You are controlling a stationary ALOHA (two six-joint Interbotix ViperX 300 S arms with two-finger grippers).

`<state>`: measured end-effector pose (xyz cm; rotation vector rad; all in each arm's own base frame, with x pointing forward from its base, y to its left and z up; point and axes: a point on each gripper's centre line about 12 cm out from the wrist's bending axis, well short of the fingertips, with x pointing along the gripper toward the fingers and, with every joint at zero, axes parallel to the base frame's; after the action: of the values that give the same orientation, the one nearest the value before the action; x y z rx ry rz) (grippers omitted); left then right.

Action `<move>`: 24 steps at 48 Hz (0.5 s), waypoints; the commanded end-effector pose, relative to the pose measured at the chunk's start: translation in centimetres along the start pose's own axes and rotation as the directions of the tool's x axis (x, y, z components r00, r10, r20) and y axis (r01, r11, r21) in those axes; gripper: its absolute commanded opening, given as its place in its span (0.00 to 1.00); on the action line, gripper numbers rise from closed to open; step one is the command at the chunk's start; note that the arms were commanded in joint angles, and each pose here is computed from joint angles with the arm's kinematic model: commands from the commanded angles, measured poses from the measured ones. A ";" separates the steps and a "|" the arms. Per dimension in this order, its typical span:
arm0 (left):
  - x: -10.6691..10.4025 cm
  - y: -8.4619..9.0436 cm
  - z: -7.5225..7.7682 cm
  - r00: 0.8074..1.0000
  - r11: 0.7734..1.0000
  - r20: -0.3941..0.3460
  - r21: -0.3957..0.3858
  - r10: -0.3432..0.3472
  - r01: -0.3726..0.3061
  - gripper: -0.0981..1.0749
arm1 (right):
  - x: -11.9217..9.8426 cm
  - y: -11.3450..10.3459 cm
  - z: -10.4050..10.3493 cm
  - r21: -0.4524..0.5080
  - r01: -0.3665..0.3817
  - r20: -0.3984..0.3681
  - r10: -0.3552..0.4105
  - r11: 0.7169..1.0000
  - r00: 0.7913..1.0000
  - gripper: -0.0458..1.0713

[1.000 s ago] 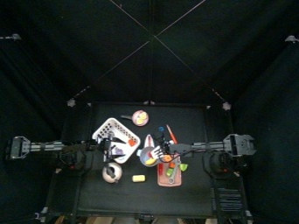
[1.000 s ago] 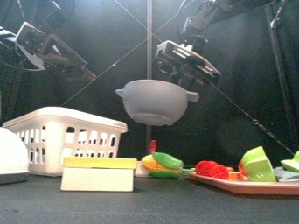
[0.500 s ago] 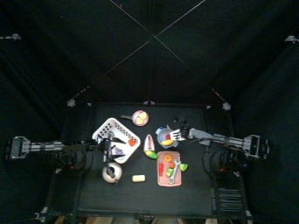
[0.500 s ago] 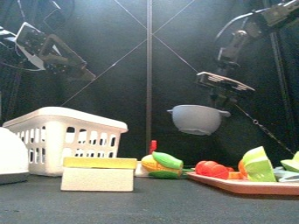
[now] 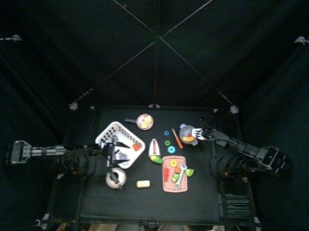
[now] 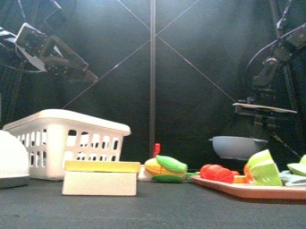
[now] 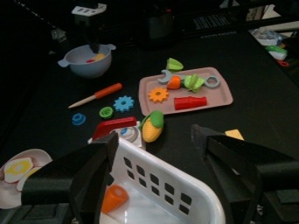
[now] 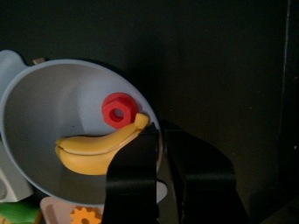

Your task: Place bowl top right of table

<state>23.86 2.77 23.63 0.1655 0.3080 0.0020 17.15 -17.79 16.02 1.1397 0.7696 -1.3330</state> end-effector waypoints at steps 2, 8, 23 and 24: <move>0.0 0.1 0.5 1.000 1.000 0.012 0.003 0.002 -0.002 0.93 | 0.2 0.3 0.9 0.000 -0.009 0.025 0.009 1.000 1.000 0.41; 0.0 0.1 0.4 1.000 1.000 0.010 0.005 0.001 -0.001 0.93 | 1.1 0.3 0.7 -0.002 -0.004 0.015 0.004 1.000 1.000 0.54; 0.0 0.1 0.4 1.000 1.000 0.010 0.004 0.001 -0.001 0.93 | 1.7 1.0 0.6 -0.010 -0.012 0.002 0.012 1.000 1.000 0.87; 0.0 0.1 0.3 1.000 1.000 0.009 0.004 0.000 0.000 0.93 | 1.6 1.2 0.6 -0.012 -0.017 0.004 0.017 1.000 1.000 0.87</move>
<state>23.83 2.76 23.57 0.1667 0.3099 0.0012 17.72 -18.63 13.80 1.1418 0.8039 -1.3357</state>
